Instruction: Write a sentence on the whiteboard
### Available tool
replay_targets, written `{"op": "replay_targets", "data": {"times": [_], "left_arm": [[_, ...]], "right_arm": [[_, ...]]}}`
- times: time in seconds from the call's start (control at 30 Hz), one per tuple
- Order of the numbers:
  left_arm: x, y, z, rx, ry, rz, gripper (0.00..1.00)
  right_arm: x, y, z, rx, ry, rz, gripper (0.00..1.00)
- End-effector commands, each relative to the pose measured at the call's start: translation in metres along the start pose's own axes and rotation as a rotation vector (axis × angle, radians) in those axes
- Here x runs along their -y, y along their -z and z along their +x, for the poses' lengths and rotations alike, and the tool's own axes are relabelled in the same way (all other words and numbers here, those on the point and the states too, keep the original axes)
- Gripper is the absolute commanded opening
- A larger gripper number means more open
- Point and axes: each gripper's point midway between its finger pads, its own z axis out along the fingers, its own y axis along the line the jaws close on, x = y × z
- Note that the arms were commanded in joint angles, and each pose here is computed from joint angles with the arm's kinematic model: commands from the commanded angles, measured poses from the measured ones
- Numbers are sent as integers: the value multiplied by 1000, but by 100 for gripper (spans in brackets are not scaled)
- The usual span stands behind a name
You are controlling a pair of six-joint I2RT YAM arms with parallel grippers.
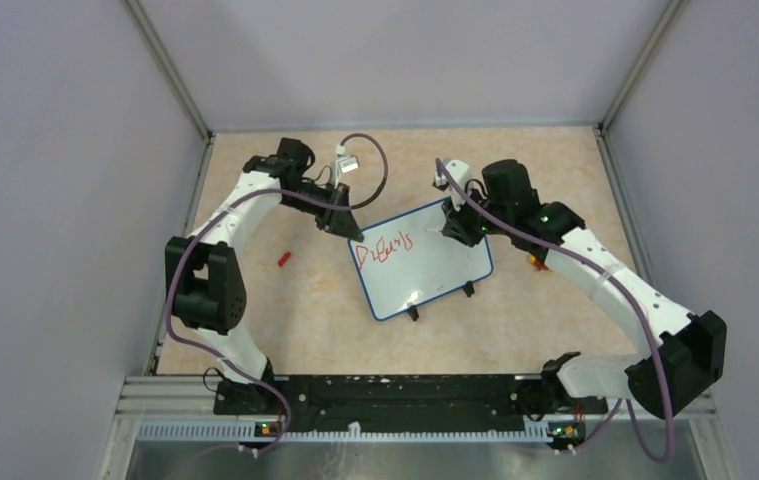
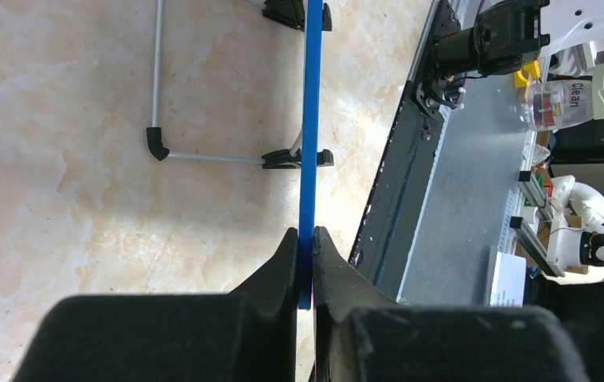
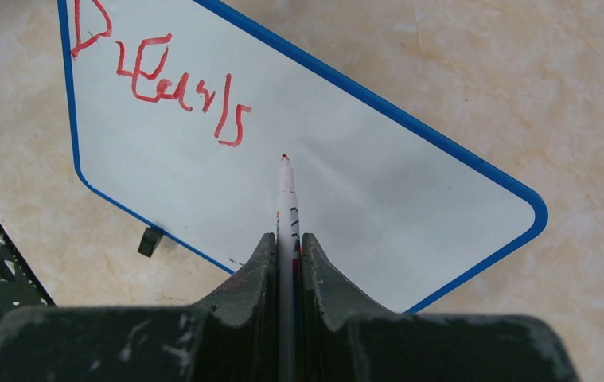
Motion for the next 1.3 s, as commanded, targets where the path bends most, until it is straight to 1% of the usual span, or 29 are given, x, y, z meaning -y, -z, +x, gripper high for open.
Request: {"op": "replay_targets", "data": {"times": [0.0, 0.37, 0.63, 0.9, 1.0, 1.27], "left_arm": [[-6, 0, -6, -7, -29, -25, 0], [-5, 0, -4, -6, -28, -22, 0], [-5, 0, -4, -4, -26, -22, 0], [-5, -1, -4, -5, -24, -20, 0], [-5, -1, -3, -5, -25, -19, 0], [-5, -1, -2, -6, -20, -18, 0]], "right_arm": [[5, 7, -23, 86, 25, 26, 0], [6, -8, -24, 75, 26, 14, 0], [8, -17, -1, 22, 33, 33, 0], [0, -20, 21, -23, 39, 25, 0], [0, -18, 16, -11, 39, 26, 0], [12, -15, -15, 56, 38, 74, 0]]}}
